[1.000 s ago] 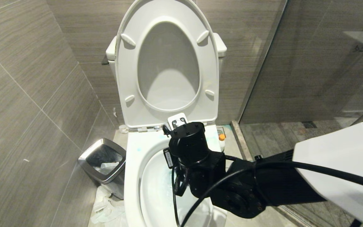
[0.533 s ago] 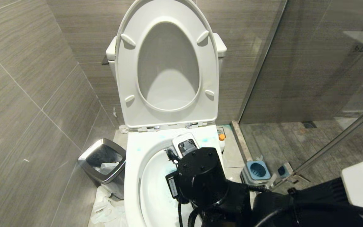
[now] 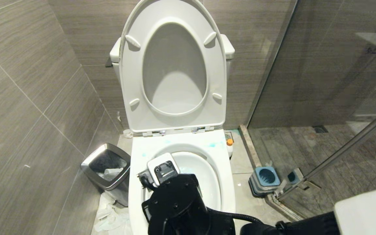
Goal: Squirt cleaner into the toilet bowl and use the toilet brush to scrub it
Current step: Scrub the toilet bowl
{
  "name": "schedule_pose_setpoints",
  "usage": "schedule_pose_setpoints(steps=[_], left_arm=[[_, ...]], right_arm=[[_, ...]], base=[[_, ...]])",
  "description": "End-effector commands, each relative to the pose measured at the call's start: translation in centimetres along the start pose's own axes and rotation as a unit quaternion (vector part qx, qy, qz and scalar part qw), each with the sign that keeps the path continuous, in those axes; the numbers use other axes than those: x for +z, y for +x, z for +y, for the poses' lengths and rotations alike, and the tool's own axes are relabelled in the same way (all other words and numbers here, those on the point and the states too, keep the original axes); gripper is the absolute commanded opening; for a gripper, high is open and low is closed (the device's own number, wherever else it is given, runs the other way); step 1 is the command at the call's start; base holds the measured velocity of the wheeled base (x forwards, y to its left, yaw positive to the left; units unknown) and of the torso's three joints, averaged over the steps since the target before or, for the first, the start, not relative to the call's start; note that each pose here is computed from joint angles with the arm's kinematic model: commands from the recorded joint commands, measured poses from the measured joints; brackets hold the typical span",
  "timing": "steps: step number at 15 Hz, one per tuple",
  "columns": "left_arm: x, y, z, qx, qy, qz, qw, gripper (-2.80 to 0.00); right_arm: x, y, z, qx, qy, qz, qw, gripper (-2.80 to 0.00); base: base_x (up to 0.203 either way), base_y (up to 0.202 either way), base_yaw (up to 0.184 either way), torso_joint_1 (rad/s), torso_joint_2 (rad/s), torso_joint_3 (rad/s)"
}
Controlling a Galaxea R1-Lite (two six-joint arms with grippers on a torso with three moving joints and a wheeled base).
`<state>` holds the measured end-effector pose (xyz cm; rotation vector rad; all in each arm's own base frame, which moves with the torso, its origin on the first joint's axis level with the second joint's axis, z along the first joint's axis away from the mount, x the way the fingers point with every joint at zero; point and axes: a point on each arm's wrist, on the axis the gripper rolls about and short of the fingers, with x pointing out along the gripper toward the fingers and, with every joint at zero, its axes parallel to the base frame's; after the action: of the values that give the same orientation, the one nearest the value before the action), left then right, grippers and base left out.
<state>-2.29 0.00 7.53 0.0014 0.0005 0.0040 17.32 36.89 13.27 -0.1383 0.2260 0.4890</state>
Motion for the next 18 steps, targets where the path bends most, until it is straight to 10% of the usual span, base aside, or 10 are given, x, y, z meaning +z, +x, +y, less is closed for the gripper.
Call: schedule_pose_setpoints(steps=[1, 10, 18], left_arm=[[0.0, 0.0, 0.0, 0.001, 0.000, 0.000, 1.0000, -2.80], [0.0, 0.0, 0.0, 0.001, 0.000, 0.000, 1.0000, -2.80], [0.0, 0.0, 0.0, 0.000, 0.000, 0.000, 1.0000, -2.80]], right_arm=[[-0.3, 3.4, 0.5, -0.019, 0.002, -0.007, 1.000, -2.80], [1.5, 12.5, -5.7, -0.115, 0.001, -0.043, 0.992, -2.80], [2.0, 8.0, -9.3, -0.130, -0.008, -0.012, 0.991, -2.80]], base=[[0.000, 0.000, 0.000, 0.000, 0.00, 0.000], [0.000, 0.000, 0.000, 0.000, 0.00, 0.000], [0.000, 0.000, 0.000, 0.000, 0.00, 0.000]])
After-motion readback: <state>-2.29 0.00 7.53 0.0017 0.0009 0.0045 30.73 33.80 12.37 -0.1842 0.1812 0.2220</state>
